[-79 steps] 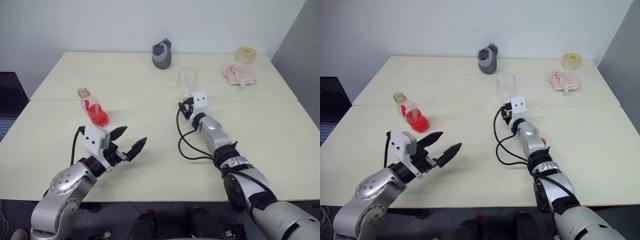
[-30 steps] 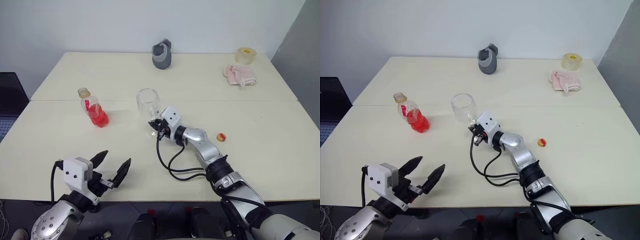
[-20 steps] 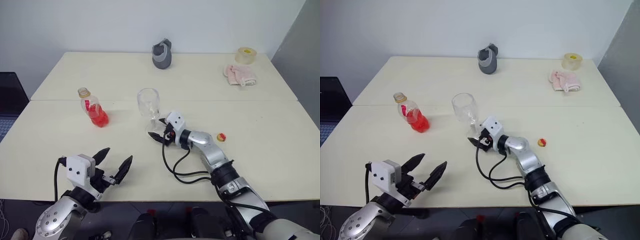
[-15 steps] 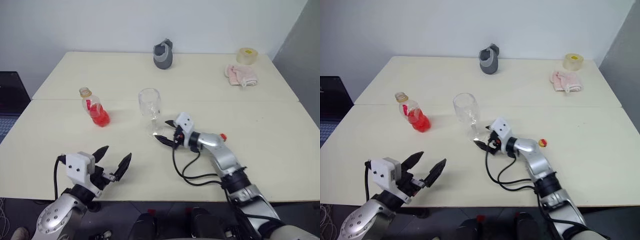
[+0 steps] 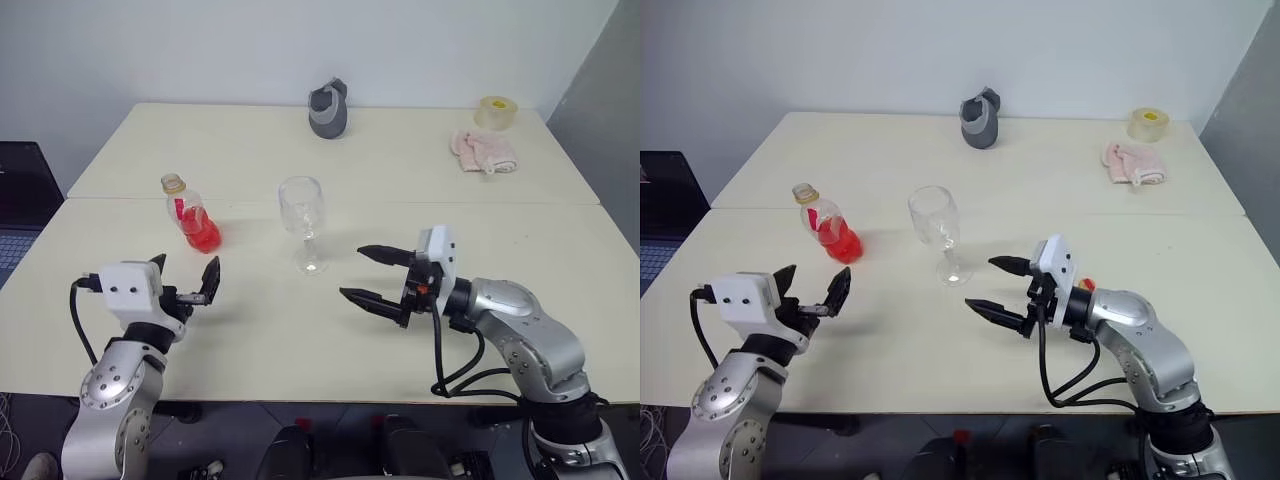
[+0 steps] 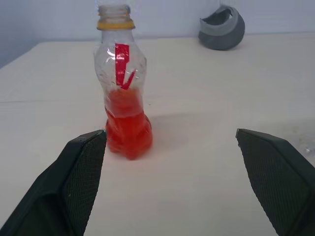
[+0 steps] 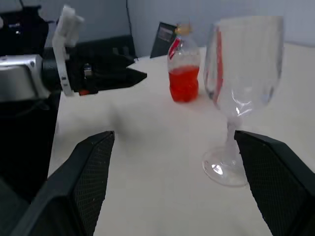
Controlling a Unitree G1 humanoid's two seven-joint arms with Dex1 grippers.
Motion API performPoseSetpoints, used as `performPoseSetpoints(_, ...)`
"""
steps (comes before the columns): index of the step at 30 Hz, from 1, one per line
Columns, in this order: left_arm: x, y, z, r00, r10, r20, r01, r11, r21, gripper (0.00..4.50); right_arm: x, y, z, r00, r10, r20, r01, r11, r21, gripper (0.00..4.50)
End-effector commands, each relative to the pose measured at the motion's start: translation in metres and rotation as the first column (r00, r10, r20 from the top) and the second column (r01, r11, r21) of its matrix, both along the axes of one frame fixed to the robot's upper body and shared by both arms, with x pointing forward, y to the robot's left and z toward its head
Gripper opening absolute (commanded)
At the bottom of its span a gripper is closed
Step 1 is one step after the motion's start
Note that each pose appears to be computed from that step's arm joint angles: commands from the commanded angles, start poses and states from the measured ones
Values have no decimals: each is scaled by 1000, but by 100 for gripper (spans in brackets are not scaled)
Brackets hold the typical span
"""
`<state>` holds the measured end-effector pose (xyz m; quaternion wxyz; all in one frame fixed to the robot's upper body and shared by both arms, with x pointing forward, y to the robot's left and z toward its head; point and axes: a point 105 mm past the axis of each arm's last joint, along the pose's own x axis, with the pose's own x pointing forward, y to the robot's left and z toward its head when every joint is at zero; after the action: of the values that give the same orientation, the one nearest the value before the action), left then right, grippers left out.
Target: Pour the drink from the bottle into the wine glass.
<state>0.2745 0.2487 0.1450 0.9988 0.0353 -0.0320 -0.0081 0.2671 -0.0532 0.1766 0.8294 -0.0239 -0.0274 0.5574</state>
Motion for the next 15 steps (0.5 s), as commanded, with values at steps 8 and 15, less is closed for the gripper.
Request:
performPoseSetpoints(8,21,19,27,996,29,83,-35,997,72,450,4,-5,14,995,-98,22,96,994,49,416)
performPoseSetpoints(15,38,24,15,997,34,71,-35,999,18,450,9,-7,16,992,-122,35,121,991,49,416)
